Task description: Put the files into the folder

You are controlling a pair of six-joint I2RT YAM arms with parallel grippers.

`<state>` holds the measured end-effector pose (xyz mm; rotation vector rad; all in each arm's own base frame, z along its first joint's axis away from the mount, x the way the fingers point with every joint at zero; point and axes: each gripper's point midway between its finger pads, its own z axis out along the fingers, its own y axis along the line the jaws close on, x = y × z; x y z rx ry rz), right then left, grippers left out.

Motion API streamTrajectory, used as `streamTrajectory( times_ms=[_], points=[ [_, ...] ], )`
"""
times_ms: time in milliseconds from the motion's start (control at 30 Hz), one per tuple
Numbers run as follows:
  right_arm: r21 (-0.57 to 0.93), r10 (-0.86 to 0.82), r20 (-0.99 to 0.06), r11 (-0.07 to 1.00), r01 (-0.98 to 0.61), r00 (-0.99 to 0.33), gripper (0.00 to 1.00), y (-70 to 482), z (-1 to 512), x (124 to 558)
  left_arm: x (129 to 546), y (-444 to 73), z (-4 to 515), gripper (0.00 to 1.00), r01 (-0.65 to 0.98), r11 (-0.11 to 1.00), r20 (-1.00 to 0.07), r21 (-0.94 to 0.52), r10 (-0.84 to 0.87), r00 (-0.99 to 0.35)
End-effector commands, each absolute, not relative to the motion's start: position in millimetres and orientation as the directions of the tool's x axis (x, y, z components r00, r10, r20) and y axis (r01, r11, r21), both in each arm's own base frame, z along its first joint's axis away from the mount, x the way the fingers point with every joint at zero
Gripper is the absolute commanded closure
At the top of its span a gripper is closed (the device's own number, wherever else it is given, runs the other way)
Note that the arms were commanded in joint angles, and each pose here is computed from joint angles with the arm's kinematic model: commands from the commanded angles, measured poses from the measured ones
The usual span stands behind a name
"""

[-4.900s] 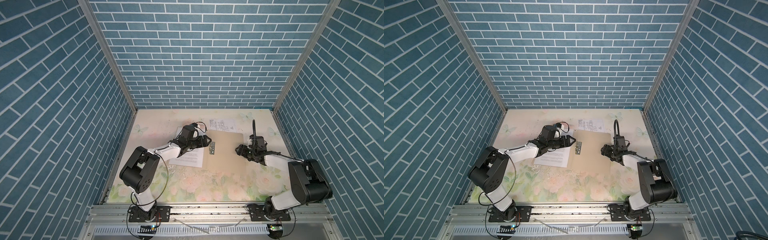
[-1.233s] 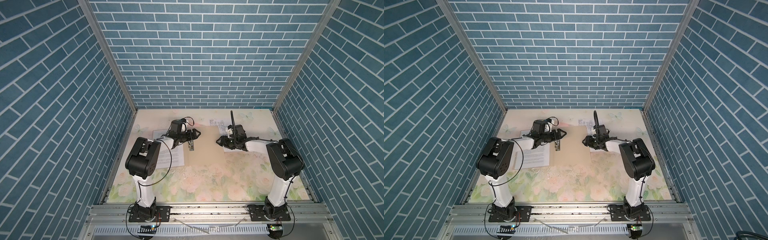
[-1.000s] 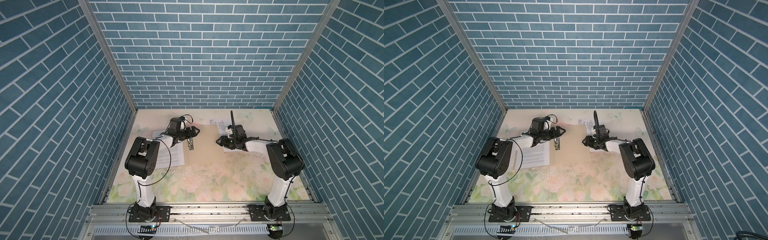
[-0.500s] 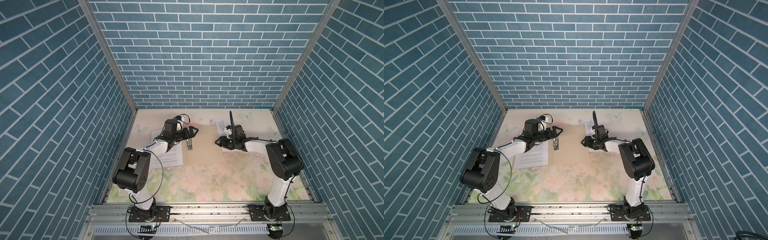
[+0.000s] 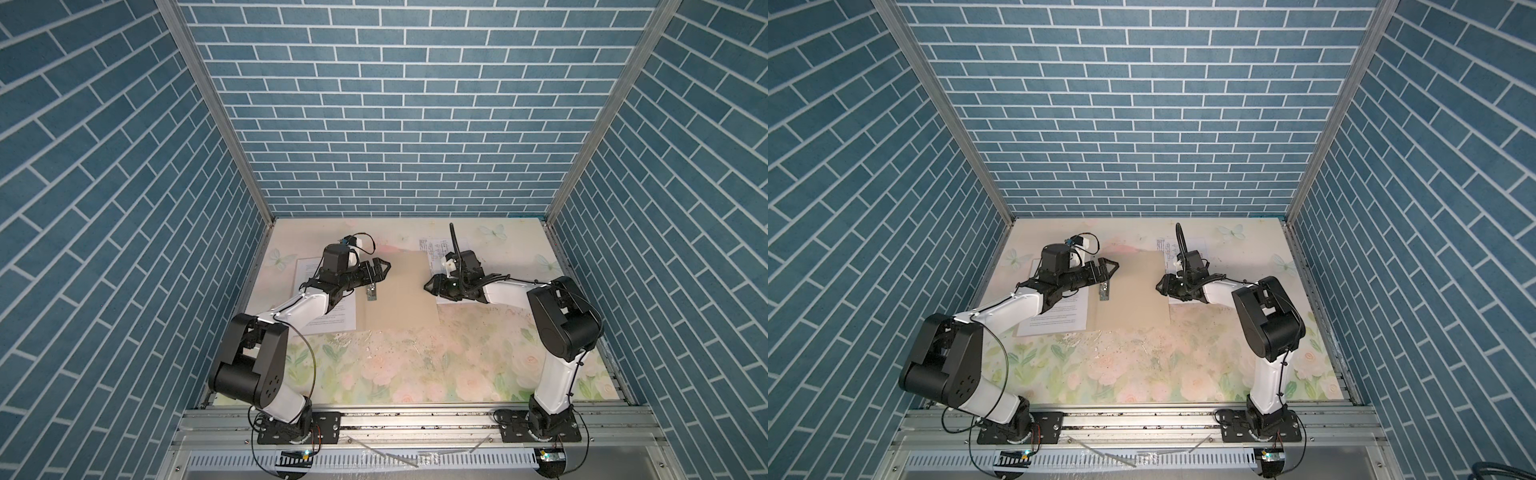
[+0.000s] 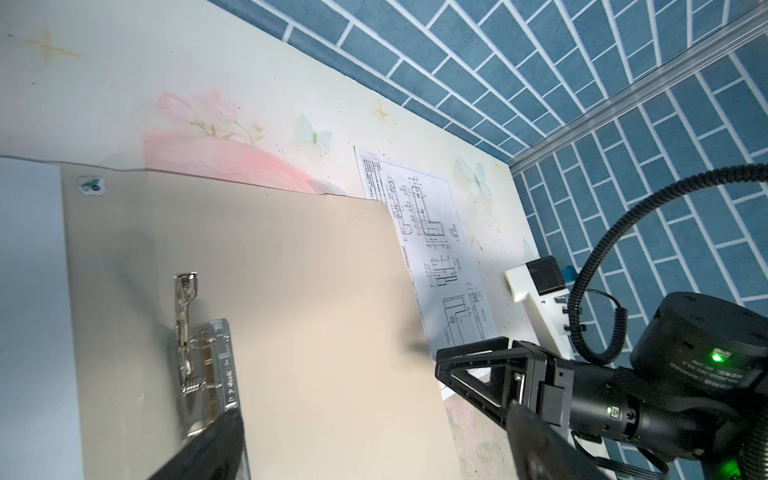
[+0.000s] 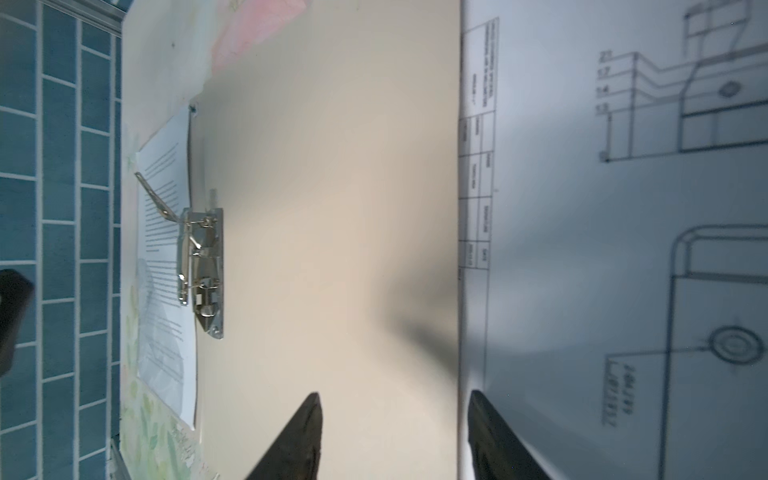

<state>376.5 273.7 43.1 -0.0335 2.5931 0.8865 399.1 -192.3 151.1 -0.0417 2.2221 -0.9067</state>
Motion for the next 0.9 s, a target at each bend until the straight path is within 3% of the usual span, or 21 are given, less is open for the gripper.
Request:
streamTrajectory(
  times_ms=[0, 267, 600, 867],
  points=[
    [0.475, 0.11, -0.457, 0.869, -0.138, -0.882, 0.41, 256.0, 65.1, 397.5, 393.1, -191.1, 149.3, 0.0, 0.238, 0.801, -0.645, -0.549, -0.225, -0.73],
    [0.261, 0.079, -0.506, 0.963, -0.066, -0.859, 0.37, 212.7, 68.6, 424.9, 404.9, -230.8, 157.5, 0.0, 0.313, 0.83, -0.678, -0.462, -0.103, -0.728],
    [0.213, 0.166, -0.571, 0.976, 0.05, -0.804, 0.29, 137.7, 79.6, 437.2, 458.5, -292.8, 142.2, 0.0, 0.345, 0.858, -0.657, -0.38, 0.013, -0.754],
    [0.204, 0.187, -0.575, 0.976, 0.082, -0.796, 0.25, 109.4, 70.5, 439.8, 506.9, -338.3, 114.7, 0.0, 0.366, 0.855, -0.615, -0.366, 0.072, -0.785]
  ],
)
